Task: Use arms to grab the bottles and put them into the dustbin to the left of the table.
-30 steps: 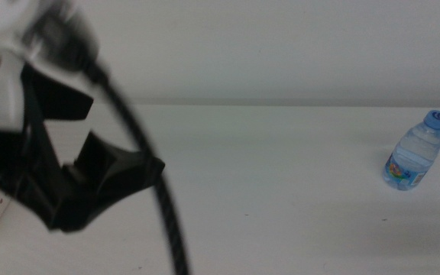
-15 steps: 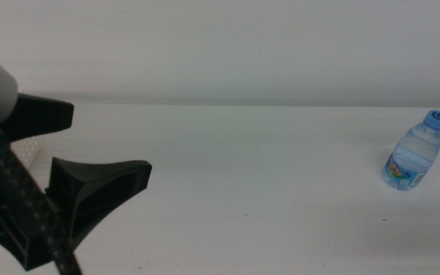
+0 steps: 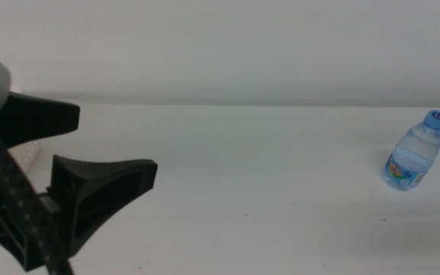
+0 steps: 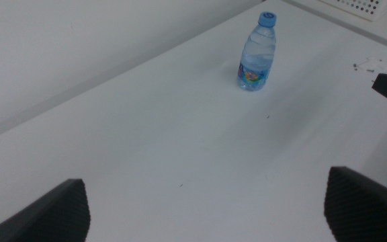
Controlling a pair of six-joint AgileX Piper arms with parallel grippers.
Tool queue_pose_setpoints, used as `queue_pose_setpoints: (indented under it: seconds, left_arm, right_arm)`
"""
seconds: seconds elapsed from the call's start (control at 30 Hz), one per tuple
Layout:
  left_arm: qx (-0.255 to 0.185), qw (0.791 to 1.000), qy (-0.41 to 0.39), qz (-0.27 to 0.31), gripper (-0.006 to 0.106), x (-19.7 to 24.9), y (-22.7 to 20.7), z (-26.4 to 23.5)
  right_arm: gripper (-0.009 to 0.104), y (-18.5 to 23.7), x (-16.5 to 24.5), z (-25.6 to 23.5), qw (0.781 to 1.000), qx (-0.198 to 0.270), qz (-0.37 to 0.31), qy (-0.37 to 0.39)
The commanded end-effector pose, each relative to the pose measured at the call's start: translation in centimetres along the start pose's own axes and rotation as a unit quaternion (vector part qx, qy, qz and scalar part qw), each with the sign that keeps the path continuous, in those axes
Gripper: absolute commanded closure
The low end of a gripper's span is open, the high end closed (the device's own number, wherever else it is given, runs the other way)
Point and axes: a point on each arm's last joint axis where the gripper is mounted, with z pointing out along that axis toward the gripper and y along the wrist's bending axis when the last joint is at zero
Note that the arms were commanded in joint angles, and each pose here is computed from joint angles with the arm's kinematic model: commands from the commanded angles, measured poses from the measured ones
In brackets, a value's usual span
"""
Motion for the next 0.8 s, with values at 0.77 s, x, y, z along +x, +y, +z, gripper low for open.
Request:
queue_pose_setpoints:
  seconds: [0.77]
  left_arm:
    - [-0.022, 0.995, -0.037, -0.091, 0.007, -0.52, 0.44, -0.03]
  right_arm:
    - [0.009, -0.07, 1.14, -0.02, 1.0, 0.005, -0.007, -0.003]
